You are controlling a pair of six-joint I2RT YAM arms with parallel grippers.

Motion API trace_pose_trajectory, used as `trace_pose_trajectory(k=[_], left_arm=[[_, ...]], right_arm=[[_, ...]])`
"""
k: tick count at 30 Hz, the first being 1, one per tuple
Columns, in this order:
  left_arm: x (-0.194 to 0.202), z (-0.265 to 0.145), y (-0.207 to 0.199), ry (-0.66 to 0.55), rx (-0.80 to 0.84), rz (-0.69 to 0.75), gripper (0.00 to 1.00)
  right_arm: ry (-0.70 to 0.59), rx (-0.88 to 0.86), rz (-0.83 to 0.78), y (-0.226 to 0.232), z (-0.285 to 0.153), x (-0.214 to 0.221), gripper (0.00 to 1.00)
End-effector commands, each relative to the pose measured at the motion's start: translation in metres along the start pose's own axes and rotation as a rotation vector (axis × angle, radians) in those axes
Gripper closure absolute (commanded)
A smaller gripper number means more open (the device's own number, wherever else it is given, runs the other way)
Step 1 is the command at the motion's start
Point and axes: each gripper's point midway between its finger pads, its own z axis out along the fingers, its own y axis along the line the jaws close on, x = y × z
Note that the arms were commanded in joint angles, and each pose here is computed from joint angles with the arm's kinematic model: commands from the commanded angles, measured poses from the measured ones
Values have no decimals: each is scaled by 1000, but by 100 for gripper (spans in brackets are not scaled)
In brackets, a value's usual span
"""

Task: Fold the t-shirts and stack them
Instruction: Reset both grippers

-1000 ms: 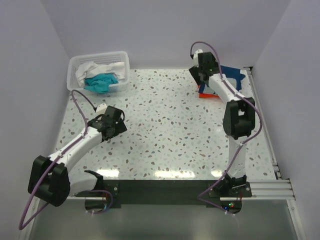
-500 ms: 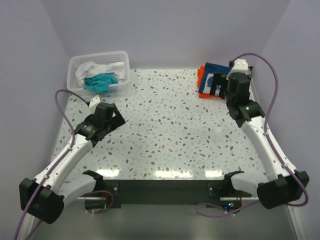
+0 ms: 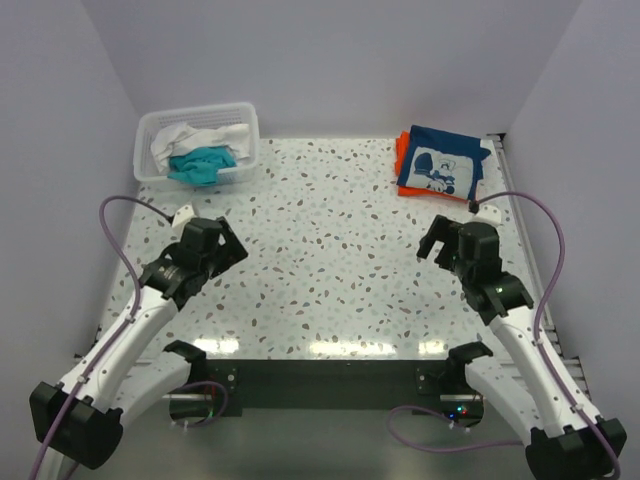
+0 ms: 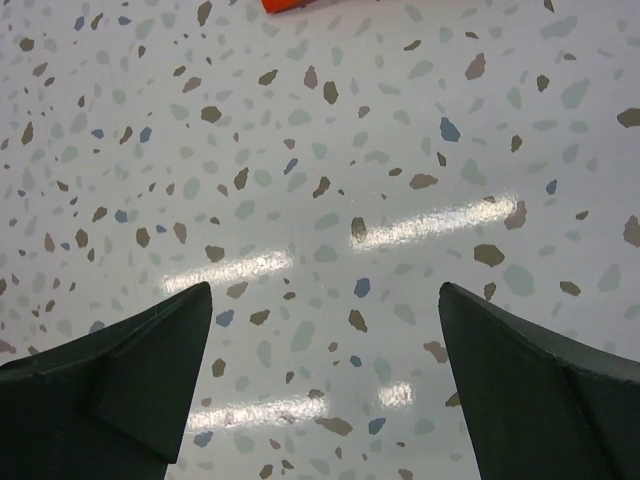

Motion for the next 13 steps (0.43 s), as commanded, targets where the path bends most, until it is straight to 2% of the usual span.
trace_pose_trajectory(k=[1, 13], left_arm=[[-4, -7, 7, -27, -15, -51, 0], [-6, -18, 18, -50, -32, -82, 0]], right_arm=[[-30, -19, 60, 3, -5, -4, 1], [-34, -12, 41, 0, -8, -4, 1]])
